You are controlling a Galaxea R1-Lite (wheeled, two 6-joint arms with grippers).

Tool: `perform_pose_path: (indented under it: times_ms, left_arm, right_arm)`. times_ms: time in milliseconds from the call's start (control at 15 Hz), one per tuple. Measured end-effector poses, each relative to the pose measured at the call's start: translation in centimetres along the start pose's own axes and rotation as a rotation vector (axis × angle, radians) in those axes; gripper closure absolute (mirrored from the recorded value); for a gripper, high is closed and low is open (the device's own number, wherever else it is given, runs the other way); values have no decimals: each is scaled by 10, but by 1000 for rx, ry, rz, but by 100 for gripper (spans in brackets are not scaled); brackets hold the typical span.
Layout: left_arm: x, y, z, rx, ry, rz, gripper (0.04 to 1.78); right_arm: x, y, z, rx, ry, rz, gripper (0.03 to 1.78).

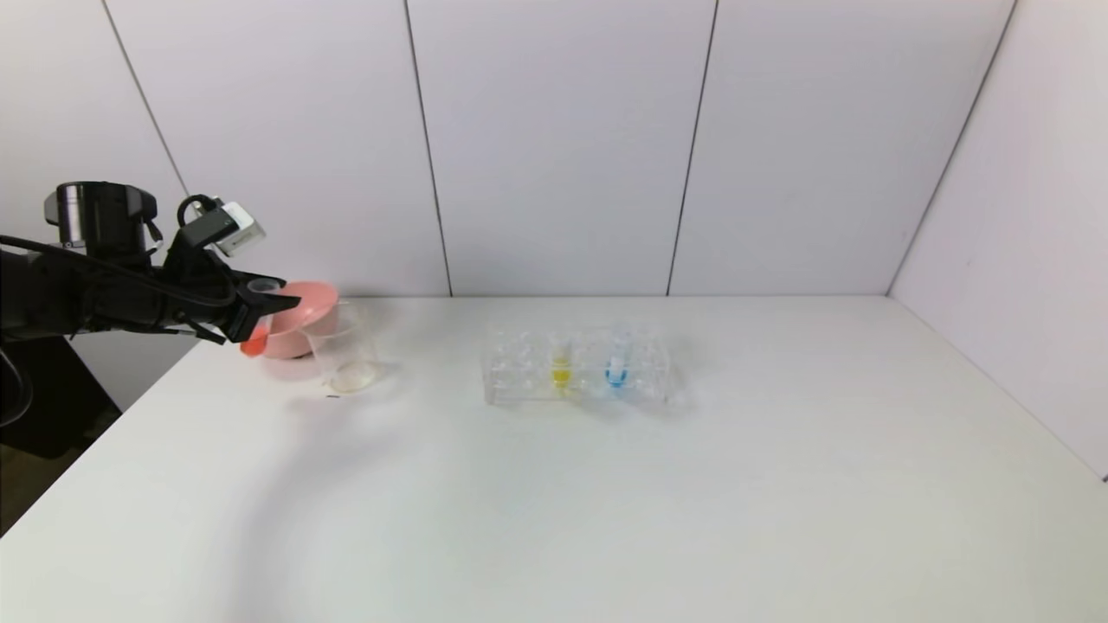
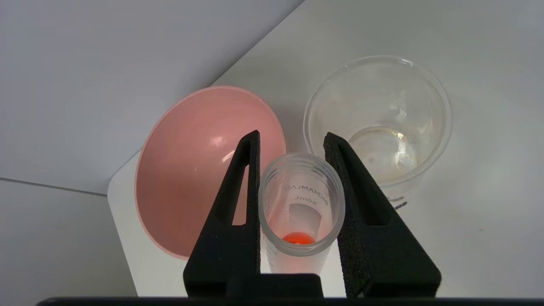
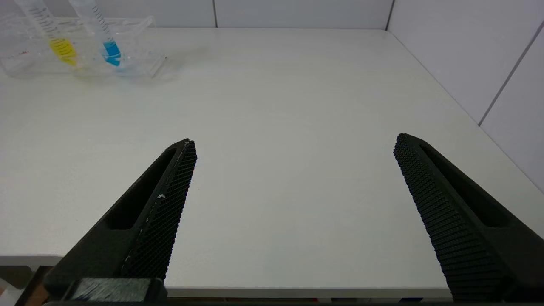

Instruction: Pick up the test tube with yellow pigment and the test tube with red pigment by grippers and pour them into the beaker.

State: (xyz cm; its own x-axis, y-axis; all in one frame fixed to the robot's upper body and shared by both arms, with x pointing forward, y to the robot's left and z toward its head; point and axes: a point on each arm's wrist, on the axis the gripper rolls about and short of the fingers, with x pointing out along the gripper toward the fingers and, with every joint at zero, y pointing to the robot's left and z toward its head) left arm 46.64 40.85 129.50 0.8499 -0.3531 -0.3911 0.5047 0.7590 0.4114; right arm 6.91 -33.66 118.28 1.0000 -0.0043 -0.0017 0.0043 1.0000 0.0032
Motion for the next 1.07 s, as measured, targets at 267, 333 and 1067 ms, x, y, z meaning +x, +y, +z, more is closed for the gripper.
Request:
perform_pose_path:
  times_ms: [267, 333, 1067]
  left_arm:
    - [-8, 6, 1, 42, -11, -71, 130]
    - [-9, 10, 1, 70, -26, -73, 130]
    - [-20, 24, 3, 472, 36, -84, 130]
  right_arm:
    - [0, 0, 0, 0, 0, 0, 11]
    - [0, 0, 0, 0, 0, 0, 11]
    - [0, 0, 0, 0, 0, 0, 11]
